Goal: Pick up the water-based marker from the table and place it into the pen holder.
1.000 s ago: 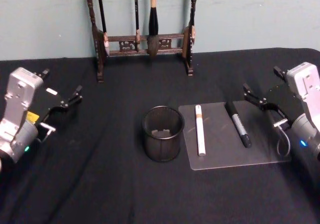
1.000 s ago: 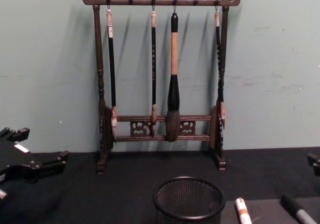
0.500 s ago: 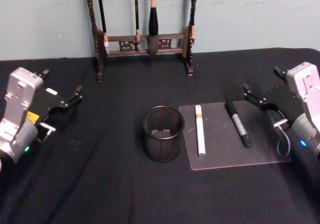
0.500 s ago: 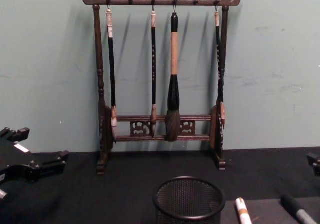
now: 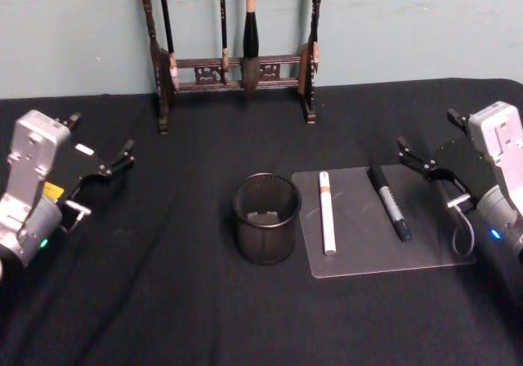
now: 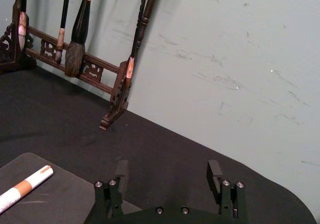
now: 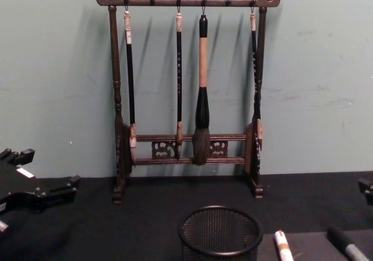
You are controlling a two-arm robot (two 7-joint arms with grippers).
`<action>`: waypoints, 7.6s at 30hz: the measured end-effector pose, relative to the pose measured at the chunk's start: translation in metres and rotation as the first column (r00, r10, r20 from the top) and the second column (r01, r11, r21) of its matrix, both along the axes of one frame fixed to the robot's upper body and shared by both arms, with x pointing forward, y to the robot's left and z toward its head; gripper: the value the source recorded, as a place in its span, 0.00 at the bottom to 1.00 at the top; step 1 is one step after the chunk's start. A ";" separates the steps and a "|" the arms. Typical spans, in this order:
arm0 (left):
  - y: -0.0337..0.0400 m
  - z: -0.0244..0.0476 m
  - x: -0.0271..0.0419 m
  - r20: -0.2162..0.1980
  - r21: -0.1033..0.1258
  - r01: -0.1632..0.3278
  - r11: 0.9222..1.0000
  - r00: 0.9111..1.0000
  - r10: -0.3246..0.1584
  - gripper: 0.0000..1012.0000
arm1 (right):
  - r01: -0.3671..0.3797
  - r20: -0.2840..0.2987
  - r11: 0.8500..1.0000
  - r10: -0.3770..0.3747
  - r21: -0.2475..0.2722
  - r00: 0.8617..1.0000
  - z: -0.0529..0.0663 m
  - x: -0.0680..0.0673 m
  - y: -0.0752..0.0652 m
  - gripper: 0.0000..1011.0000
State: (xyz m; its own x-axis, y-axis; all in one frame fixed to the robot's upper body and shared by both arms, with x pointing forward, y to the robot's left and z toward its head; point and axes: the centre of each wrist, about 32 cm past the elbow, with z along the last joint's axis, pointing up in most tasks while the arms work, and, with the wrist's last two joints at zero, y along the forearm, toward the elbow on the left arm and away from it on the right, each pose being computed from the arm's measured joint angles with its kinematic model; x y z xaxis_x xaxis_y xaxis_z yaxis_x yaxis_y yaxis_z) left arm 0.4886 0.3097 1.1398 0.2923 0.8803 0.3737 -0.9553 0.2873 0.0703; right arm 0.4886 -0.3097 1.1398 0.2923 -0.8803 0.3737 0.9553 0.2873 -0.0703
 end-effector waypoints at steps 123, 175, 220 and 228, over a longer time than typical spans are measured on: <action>0.0000 0.0000 0.0000 0.000 0.000 0.000 1.000 1.000 0.000 0.99 | -0.051 -0.572 0.998 0.058 0.028 0.818 0.039 0.025 0.116 0.99; 0.0000 0.0000 0.0000 0.000 0.000 0.000 1.000 1.000 0.000 0.99 | -0.055 -0.577 0.998 0.061 0.028 0.814 0.037 0.024 0.116 0.30; 0.0000 0.0000 0.0000 0.000 0.000 0.000 1.000 1.000 0.000 0.99 | -0.360 -0.033 0.811 0.420 0.461 0.907 0.042 0.002 0.070 0.18; 0.0000 0.0000 0.0000 0.000 0.000 0.000 1.000 1.000 0.000 0.99 | -0.453 0.023 0.737 0.512 0.502 0.859 0.034 -0.001 0.086 0.18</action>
